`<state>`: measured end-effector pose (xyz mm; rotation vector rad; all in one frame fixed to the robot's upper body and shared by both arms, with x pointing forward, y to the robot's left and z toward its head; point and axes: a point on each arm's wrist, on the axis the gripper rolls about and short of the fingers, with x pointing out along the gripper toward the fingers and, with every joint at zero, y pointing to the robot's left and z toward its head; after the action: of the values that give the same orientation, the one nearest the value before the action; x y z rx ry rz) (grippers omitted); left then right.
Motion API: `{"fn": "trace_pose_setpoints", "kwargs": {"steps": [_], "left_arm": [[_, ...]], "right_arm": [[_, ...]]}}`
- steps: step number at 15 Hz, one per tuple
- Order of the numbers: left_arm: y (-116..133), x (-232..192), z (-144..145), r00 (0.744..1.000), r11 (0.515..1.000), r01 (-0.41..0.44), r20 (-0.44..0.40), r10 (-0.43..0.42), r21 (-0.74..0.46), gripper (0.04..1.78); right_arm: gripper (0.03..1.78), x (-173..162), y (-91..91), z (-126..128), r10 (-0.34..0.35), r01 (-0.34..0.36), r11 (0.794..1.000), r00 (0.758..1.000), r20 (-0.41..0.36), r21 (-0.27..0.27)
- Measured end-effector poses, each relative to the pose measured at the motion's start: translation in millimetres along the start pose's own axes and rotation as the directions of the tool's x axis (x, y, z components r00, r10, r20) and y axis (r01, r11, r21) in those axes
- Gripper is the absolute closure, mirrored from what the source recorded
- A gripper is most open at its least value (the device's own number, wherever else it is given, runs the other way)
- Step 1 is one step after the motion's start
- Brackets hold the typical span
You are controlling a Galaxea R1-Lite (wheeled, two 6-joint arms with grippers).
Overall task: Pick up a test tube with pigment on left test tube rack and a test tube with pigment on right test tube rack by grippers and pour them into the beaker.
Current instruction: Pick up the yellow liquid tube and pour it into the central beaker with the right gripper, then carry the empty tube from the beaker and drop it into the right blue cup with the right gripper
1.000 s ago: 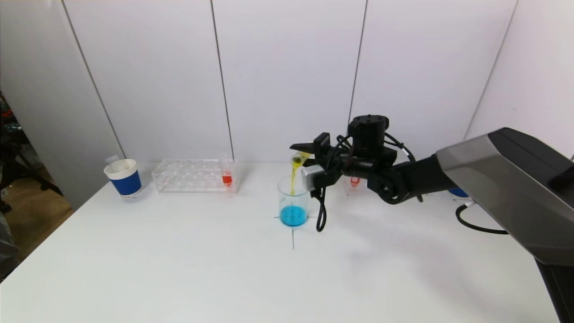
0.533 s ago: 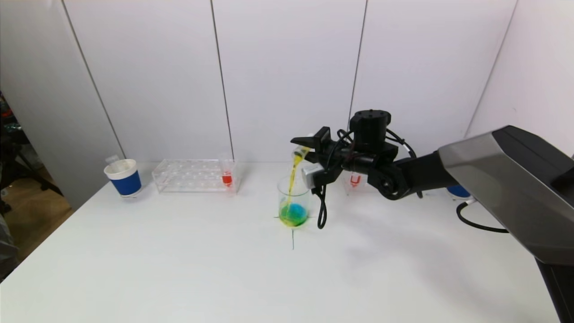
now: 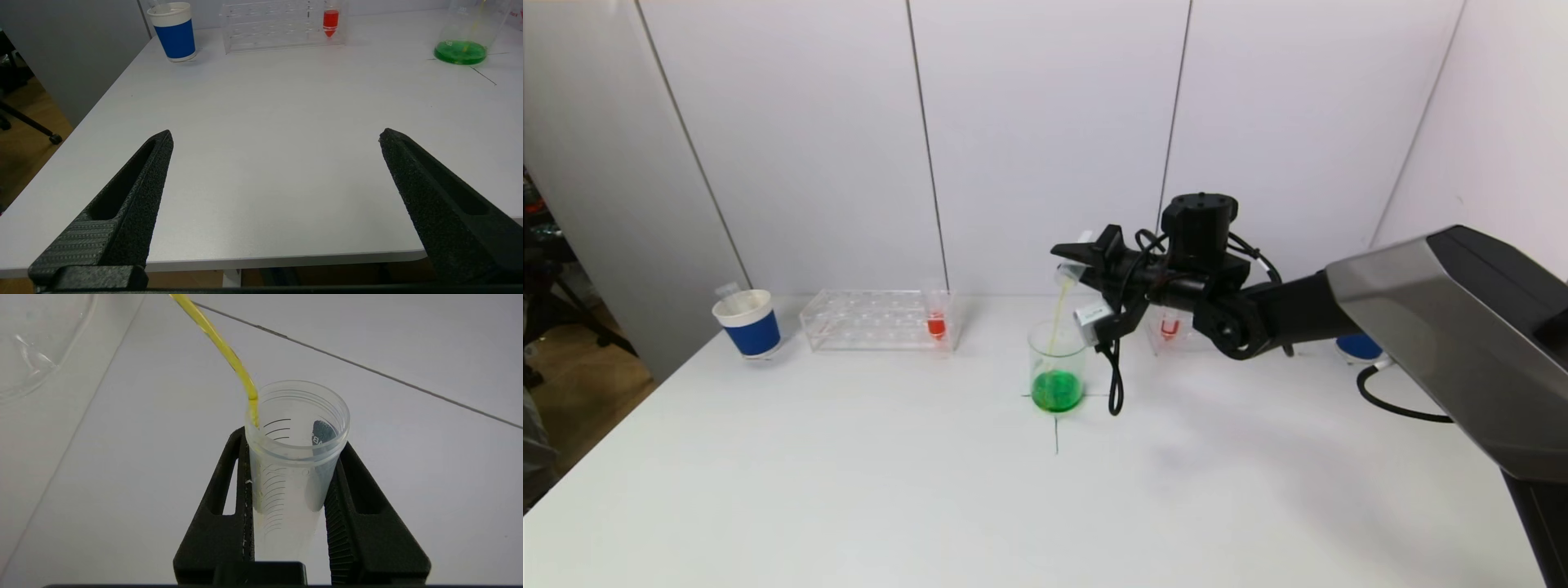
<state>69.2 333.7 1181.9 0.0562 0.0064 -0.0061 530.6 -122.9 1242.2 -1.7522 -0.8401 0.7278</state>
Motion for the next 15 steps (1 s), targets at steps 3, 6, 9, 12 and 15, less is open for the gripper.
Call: {"fn": "trace_pose_setpoints", "kwargs": {"steps": [3,6,9,12,15], "left_arm": [[0.0,0.0,0.0,1.0,1.0,0.0,0.0,0.0,0.0,0.06],[0.0,0.0,0.0,1.0,1.0,0.0,0.0,0.0,0.0,0.06],[0.0,0.0,0.0,1.0,1.0,0.0,0.0,0.0,0.0,0.06],[0.0,0.0,0.0,1.0,1.0,0.0,0.0,0.0,0.0,0.06],[0.0,0.0,0.0,1.0,1.0,0.0,0.0,0.0,0.0,0.06]], "right_arm": [[1.26,-1.2,-4.6,-0.7,-0.011,0.01,0.998,1.0,-0.003,-0.068],[1.26,-1.8,-8.7,-0.7,-0.03,0.029,0.994,1.0,-0.008,-0.108],[1.26,-1.3,-12.6,1.6,-0.038,0.037,0.993,0.999,-0.004,-0.115],[1.26,-1.5,-13.8,2.1,-0.04,0.039,0.992,0.999,-0.003,-0.116],[1.26,-1.1,-14.3,3.8,-0.04,0.04,0.993,0.999,0.001,-0.108]]}}
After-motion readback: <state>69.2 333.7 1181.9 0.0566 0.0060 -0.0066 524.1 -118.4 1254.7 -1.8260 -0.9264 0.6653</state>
